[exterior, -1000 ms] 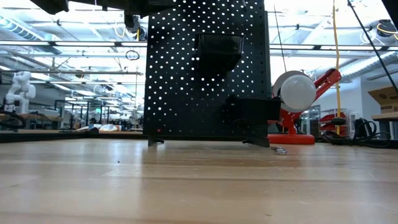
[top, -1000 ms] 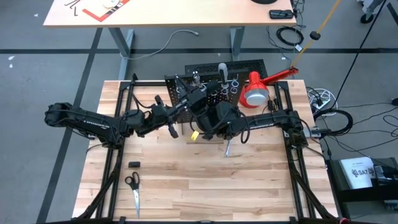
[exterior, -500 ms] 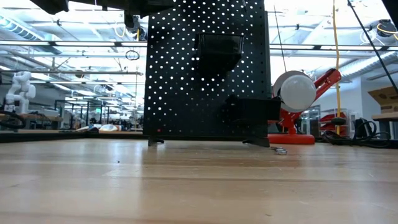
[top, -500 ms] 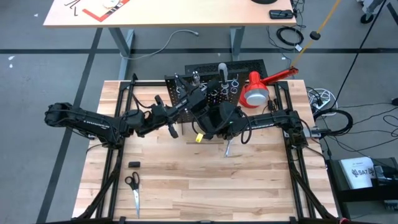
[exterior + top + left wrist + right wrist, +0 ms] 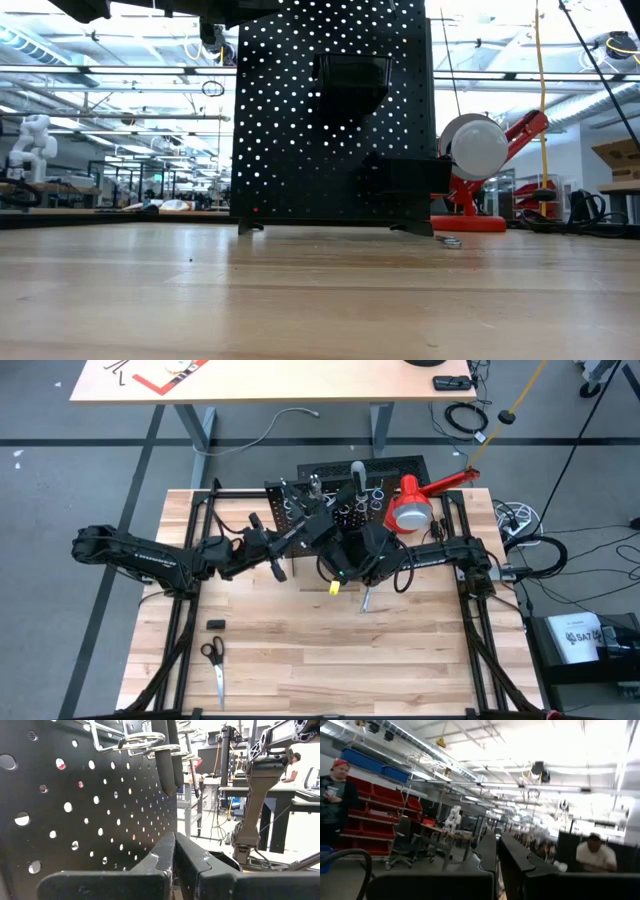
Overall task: Hang tools onto peg board
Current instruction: Unhang the wrench from the pegboard
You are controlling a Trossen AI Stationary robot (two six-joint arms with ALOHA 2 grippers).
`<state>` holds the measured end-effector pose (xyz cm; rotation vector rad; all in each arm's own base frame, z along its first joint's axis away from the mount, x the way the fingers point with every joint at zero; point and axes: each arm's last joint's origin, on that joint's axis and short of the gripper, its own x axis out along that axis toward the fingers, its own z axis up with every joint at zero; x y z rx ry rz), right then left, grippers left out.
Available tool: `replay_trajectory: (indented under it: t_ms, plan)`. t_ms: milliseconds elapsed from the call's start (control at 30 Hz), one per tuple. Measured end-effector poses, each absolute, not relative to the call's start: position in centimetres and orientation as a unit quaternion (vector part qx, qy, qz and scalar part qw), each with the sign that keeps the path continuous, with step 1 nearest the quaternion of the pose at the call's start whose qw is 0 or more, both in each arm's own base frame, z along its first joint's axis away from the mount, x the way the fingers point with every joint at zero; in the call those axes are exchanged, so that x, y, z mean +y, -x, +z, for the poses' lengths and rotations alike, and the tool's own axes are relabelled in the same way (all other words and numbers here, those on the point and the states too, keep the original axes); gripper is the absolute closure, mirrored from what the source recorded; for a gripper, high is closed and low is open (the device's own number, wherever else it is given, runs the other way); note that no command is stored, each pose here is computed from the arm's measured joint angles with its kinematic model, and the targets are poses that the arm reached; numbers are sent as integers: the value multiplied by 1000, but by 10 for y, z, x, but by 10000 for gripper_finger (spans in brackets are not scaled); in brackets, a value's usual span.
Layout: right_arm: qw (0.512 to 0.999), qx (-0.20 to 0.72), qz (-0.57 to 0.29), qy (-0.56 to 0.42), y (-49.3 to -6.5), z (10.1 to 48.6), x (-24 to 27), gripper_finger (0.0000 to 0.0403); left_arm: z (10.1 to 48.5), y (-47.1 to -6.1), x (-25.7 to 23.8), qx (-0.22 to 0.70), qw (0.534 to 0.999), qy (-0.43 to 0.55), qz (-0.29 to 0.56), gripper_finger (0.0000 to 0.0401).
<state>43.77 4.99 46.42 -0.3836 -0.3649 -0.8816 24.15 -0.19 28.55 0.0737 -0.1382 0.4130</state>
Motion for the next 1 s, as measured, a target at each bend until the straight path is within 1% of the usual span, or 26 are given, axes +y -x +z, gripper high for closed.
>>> replay_trajectory:
  t_ms: [133,333,467,633,700,767,900,1000]
  plan:
    - [861,-161,-414,247,-433,469,63,403,285,-242,-2,-68,977,-37,200,383]
    - [849,-142,-398,316,-410,488,91,403,285,-242,-2,-68,977,-38,198,383]
    - [851,-46,-369,372,-404,484,113,403,285,-242,-2,-67,977,-38,198,383]
    - [835,121,-372,387,-392,465,135,403,285,-242,-2,-67,978,-38,196,383]
    - [829,174,-369,382,-382,451,142,403,285,-242,-2,-67,978,-38,196,383]
    - [837,209,-355,360,-367,433,150,403,285,-242,-2,-67,978,-38,195,383]
    - [865,263,-346,252,-324,397,157,403,285,-242,-2,-67,978,-38,196,383]
    - [862,308,-359,182,-301,369,163,403,285,-242,-2,-68,978,-37,196,383]
